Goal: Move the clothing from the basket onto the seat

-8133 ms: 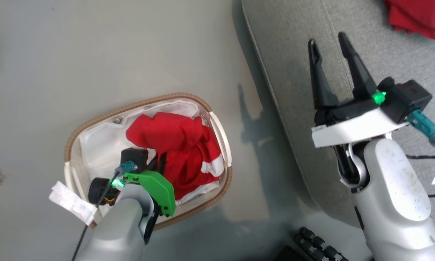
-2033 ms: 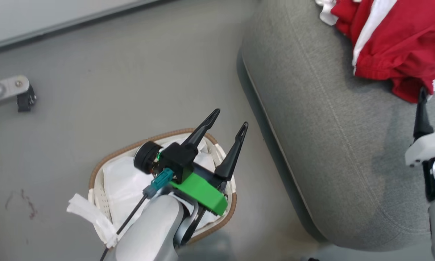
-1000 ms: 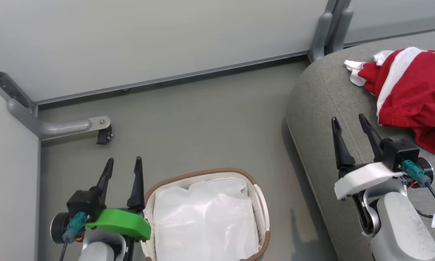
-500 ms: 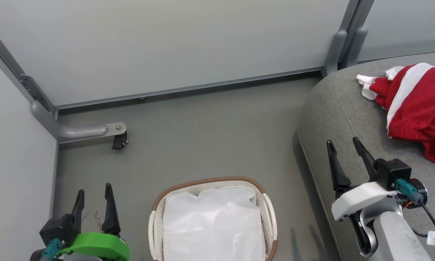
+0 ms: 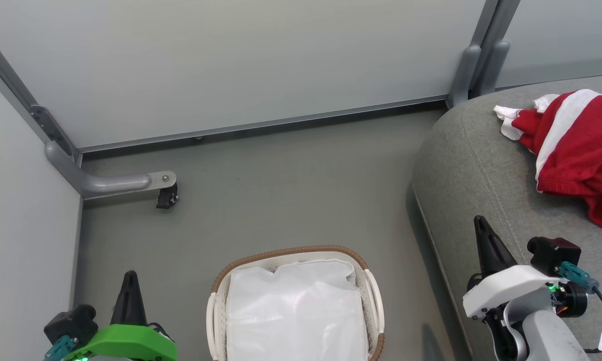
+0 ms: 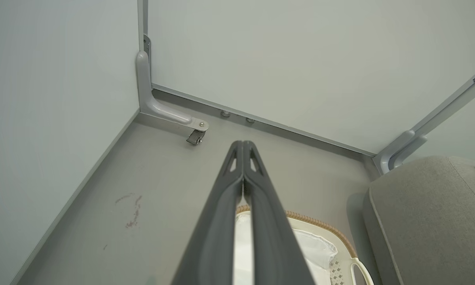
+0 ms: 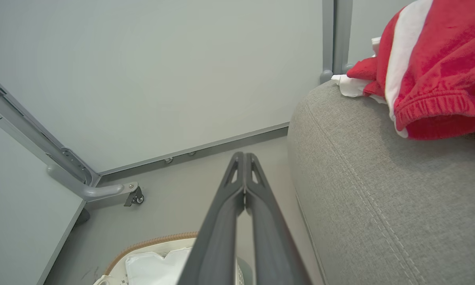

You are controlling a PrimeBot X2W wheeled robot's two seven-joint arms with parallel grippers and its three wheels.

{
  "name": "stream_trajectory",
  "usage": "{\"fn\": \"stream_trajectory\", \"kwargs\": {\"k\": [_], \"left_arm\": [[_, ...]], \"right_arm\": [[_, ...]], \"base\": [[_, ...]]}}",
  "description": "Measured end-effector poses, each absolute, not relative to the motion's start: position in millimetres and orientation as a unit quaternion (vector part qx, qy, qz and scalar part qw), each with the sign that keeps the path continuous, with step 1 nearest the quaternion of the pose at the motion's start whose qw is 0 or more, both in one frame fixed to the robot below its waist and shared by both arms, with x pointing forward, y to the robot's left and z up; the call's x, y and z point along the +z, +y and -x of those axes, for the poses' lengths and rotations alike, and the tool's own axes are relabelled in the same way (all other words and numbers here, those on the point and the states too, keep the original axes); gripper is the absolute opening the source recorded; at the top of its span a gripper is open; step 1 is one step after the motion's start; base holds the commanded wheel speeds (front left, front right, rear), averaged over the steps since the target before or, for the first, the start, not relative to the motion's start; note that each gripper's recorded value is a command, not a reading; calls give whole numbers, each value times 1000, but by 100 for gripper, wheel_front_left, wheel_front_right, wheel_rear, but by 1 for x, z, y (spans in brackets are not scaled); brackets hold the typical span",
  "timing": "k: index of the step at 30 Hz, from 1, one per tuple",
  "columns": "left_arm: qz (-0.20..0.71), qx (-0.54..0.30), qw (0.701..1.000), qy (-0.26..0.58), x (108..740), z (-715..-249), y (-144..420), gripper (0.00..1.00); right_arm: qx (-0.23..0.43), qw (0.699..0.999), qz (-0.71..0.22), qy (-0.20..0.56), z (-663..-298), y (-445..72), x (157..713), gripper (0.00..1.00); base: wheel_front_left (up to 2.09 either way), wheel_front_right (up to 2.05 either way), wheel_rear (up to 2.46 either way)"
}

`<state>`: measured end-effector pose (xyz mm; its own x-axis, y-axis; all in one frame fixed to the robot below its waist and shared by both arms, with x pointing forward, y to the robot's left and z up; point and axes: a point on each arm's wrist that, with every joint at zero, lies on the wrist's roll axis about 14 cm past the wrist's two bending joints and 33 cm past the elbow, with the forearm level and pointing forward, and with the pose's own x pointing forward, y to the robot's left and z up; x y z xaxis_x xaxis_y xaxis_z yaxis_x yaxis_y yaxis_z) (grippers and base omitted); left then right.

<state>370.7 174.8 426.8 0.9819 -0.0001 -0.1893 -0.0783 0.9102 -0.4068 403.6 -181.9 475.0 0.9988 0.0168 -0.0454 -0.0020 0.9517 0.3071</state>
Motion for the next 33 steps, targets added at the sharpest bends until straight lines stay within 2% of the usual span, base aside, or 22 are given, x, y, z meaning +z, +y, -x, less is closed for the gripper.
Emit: {"fn": "stream_trajectory", "kwargs": {"k": [33], "left_arm": [[429, 57, 898, 79, 443, -377, 188, 0]], "right_arm": [[-35, 917, -397, 26, -399, -196, 480, 0]], "base": [[0, 0, 0]]}}
